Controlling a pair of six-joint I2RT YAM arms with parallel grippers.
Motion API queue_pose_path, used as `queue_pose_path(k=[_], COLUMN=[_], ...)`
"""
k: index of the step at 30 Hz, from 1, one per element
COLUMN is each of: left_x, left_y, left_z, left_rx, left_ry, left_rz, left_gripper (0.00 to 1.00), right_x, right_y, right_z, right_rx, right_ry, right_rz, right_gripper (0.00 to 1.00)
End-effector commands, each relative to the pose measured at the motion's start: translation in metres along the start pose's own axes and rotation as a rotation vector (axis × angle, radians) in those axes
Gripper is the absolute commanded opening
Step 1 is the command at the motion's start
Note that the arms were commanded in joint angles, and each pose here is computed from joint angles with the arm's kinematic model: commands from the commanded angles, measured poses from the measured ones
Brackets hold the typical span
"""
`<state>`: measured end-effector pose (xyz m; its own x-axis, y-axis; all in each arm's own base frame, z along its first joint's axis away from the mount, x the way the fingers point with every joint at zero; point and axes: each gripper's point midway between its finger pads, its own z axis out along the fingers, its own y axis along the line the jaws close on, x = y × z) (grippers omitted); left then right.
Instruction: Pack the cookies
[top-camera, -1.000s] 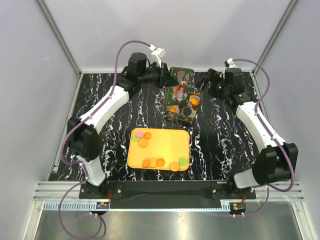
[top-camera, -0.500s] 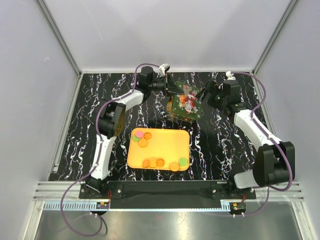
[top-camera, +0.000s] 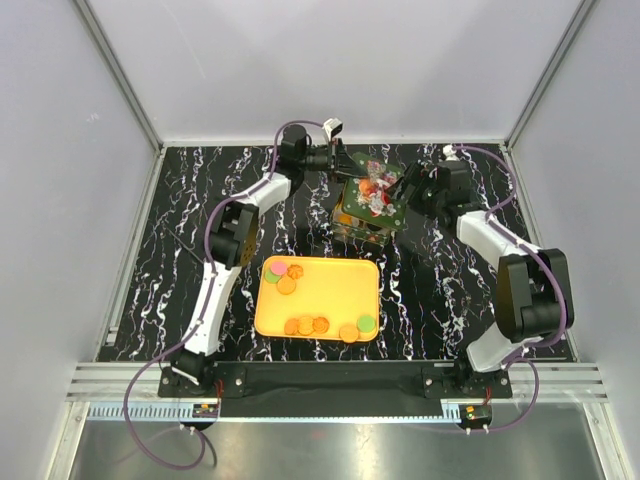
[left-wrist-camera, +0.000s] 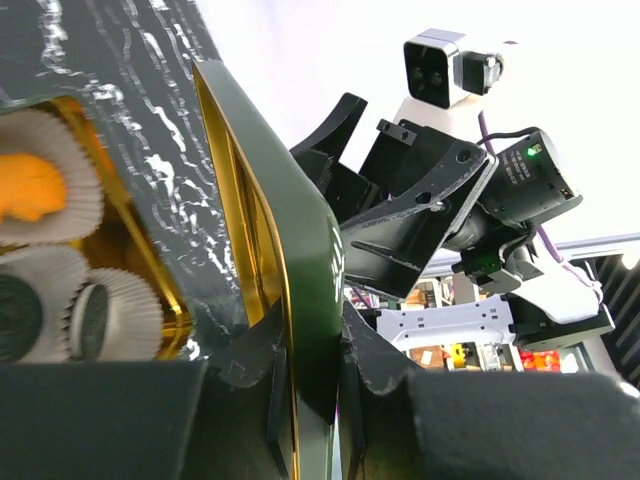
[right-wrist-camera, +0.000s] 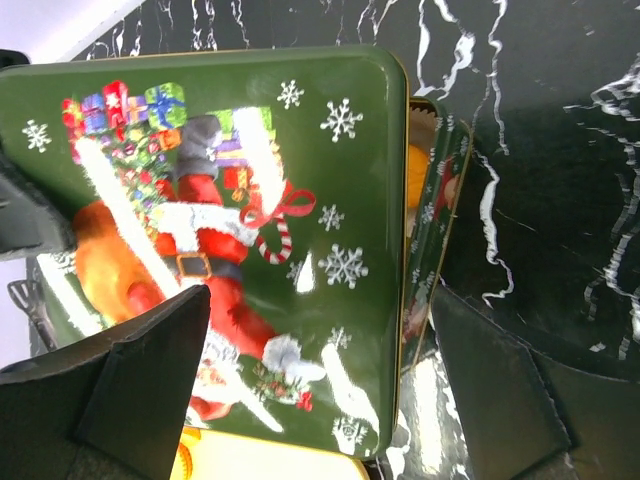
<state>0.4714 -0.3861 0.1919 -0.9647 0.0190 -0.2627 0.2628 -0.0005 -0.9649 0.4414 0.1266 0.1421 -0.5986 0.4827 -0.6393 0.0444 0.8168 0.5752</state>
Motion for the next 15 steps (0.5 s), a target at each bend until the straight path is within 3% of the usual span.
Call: queue_pose_path(k=[1, 15], left_x=[-0.011, -0.011], left_y=[-0.006, 0.022], left_z=[-0.014, -0.016], left_rx=[0.018, 0.017], left_ry=[0.011, 0.018], left_rz=[0.025, -0.011], left_gripper=[0.07, 0.09], right_x=[-0.021, -0.013], right_y=[0.020, 0.001], right_z=[0.007, 0.036], right_rx=[-0.095, -0.048], right_ry=[-0.067, -0.074], right_rz=[0.006, 0.083], right_gripper=[1.00, 1.00])
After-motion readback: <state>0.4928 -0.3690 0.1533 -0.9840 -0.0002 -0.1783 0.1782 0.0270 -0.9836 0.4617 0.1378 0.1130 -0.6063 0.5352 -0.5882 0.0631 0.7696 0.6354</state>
